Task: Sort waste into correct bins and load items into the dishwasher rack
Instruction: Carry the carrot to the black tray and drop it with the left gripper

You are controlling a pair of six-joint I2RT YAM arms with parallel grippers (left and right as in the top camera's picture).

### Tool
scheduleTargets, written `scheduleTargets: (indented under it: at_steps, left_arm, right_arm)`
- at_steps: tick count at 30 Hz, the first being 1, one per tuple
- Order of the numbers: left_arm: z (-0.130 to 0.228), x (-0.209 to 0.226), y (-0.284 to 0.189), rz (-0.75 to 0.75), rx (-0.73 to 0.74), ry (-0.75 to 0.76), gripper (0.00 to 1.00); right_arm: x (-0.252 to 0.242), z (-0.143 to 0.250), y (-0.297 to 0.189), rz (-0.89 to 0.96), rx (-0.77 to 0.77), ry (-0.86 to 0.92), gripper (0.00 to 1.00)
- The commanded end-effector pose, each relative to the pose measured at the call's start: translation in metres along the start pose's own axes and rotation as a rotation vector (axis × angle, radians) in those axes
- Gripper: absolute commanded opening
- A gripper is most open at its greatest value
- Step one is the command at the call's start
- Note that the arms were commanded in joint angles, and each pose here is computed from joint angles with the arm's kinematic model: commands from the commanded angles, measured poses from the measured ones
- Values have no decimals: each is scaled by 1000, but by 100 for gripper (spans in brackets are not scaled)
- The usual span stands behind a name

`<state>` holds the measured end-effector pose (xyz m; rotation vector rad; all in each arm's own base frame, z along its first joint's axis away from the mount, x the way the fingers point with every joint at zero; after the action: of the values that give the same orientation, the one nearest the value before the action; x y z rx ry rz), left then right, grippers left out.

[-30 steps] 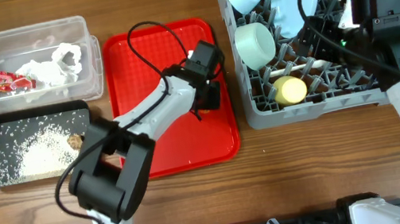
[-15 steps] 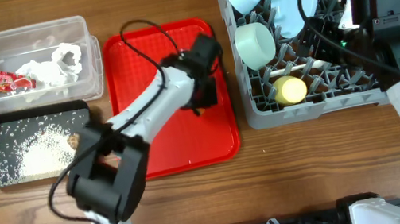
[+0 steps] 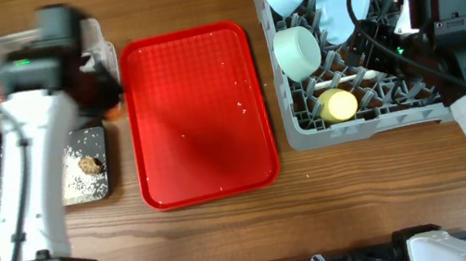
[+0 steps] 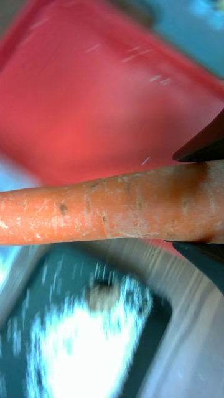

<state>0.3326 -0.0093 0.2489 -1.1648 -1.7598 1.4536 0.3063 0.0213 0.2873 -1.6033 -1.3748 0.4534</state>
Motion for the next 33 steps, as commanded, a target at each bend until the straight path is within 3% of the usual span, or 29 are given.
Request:
scheduleTargets:
  at_steps: [1,5,10,11,15,21,26,33]
  left_arm:
    - [-31,76,-3,-67,-41,-261,8]
    - [-41,133,17,-118,-37,-482,10]
    - [-21,178,68,-179,41,-736,8]
    - [-10,183,98,-185,48,-759,14]
    - [-1,187,133,-165,0,-758,27]
    - [3,189,160,-136,-74,-782,31]
    - [4,187,161,-119,-67,-778,46]
    - [-22,161,133,81,-82,-649,63]
  right_arm:
    - [1,2,0,-12,5,-21,100]
    - [1,2,0,-12,5,-20,100]
    - [1,2,0,-12,5,-18,100]
    - [1,2,0,-13,5,-18,100]
    - [1,2,0,-12,6,-18,100]
    - [1,2,0,-11,10,-18,100]
    - [1,3,0,-14,11,-18,100]
    - [1,3,0,-13,11,-49,100]
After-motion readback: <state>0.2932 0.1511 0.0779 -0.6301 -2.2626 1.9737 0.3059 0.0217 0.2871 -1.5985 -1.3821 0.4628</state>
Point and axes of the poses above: each gripper's point midway between its finger pads, its own y axis out along the fingers, its own x axis along the line the jaws close on, z = x × y, the point moved 5 cm from there along -y, back along the fingers, and after that the axes turned 3 degrees about y, right-handed, at the moved point
